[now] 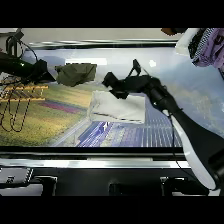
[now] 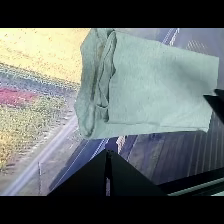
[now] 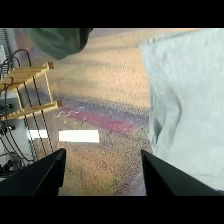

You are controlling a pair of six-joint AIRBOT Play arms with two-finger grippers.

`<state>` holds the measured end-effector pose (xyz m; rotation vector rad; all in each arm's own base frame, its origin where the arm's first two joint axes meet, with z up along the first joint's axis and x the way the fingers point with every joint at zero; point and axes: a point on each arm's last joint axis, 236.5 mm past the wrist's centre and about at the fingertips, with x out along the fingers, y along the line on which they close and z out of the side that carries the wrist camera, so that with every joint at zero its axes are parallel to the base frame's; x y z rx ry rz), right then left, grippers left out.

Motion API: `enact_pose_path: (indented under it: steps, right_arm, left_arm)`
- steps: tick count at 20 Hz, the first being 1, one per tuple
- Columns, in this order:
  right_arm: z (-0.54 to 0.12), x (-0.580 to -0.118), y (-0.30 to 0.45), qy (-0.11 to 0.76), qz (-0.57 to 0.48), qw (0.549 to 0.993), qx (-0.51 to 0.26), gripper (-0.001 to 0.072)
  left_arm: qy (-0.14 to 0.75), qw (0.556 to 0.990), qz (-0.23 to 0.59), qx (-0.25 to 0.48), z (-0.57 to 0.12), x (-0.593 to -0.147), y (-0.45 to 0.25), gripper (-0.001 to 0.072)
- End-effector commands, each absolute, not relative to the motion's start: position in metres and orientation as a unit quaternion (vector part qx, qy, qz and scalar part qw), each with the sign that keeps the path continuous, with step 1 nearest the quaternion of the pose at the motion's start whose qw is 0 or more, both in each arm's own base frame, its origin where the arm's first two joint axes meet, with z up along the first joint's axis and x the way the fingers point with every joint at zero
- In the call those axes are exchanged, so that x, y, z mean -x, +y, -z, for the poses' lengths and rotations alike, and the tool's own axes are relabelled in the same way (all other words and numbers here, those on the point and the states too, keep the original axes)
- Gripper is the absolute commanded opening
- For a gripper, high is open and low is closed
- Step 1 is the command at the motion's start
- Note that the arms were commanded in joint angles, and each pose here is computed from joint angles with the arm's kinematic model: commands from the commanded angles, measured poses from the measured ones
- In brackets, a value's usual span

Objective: Fold the clothes and pants, and hang the long-sleeved shirts on hangers.

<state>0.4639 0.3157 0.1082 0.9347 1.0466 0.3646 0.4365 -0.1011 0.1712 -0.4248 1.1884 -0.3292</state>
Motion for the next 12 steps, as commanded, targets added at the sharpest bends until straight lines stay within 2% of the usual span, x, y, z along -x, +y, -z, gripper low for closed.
enact_pose_path:
  steps: [1,4,7,9,12]
  right_arm:
    - [-0.128,-0.462,0.244,0.486,-0.159,0.766,-0.389,0.0555]
    - [-0.109,-0.463,0.149,0.518,-0.113,0.767,-0.361,0.0556]
    - [-0.076,-0.464,0.062,0.522,-0.056,0.762,-0.380,0.0555]
    - [-0.043,-0.454,0.038,0.536,-0.048,0.739,-0.404,0.0555]
    - [0.008,-0.435,0.047,0.586,-0.076,0.701,-0.399,0.0555]
  left_arm:
    - [0.553,0.795,0.152,0.198,-0.172,-0.436,-0.101,0.0023]
    - [0.553,0.795,0.152,0.197,-0.171,-0.436,-0.100,0.0023]
    - [0.555,0.797,0.146,0.191,-0.169,-0.436,-0.097,0.0024]
    - [0.555,0.798,0.141,0.189,-0.168,-0.437,-0.094,0.0024]
    - [0.552,0.801,0.151,0.175,-0.168,-0.437,-0.095,0.0024]
